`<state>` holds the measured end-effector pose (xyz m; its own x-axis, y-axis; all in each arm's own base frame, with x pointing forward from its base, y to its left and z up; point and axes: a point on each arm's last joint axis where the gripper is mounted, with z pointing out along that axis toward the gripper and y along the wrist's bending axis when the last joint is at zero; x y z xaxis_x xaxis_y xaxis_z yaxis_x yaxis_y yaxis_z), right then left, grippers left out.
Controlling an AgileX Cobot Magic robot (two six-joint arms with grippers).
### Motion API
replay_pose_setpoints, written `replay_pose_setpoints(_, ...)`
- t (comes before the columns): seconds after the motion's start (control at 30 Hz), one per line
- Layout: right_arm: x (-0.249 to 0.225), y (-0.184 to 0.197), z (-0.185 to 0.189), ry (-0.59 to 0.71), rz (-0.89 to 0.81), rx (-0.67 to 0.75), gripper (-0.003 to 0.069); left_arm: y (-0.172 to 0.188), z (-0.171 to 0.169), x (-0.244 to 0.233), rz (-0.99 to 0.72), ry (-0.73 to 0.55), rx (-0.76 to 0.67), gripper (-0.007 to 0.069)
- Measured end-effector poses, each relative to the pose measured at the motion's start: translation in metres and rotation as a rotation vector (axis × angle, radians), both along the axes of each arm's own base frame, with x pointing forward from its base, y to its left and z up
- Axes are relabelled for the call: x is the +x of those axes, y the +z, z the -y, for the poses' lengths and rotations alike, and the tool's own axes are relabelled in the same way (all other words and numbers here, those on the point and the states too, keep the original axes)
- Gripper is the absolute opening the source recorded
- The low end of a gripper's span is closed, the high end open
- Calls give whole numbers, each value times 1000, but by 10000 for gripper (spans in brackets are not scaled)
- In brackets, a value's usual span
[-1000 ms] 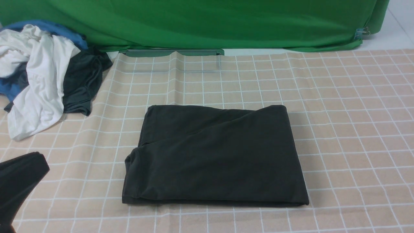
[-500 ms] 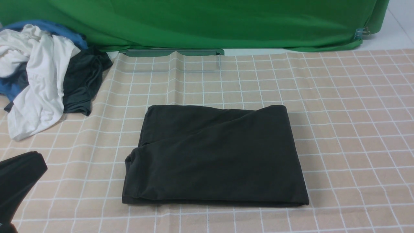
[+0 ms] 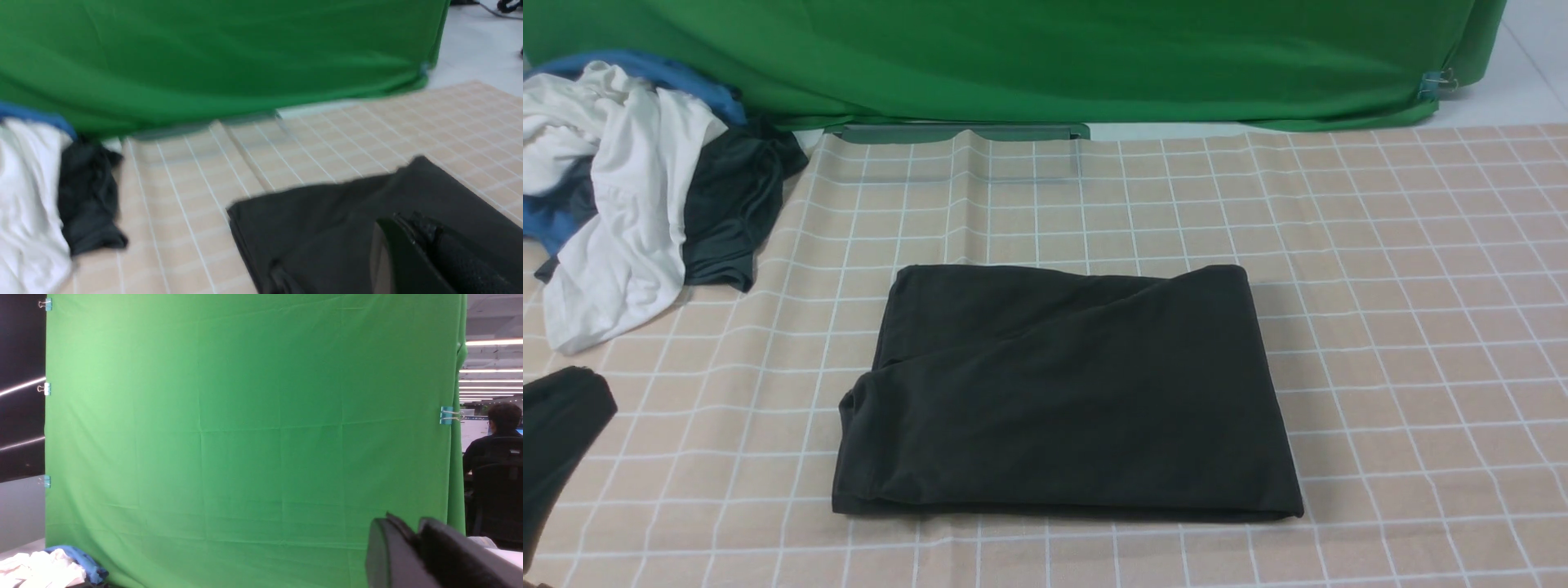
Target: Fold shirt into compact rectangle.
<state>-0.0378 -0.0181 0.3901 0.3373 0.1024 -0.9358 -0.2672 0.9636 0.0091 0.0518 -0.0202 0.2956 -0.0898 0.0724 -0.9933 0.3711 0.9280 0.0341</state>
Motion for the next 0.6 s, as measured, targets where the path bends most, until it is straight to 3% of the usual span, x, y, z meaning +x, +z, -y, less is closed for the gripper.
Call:
replay_pose_setpoints(0.13, 0, 0, 0, 0, -1, 0, 143, -32, -7, -1, 131, 129, -14, 19)
replay_pose_setpoints(0.3, 0, 0, 0, 0, -2, 0, 144, -76, -15, 2, 106, 275, -12, 19)
replay_pose_setpoints(0.6, 0, 0, 0, 0, -4, -1, 164, -105, -16, 4, -21, 300, 40, 19)
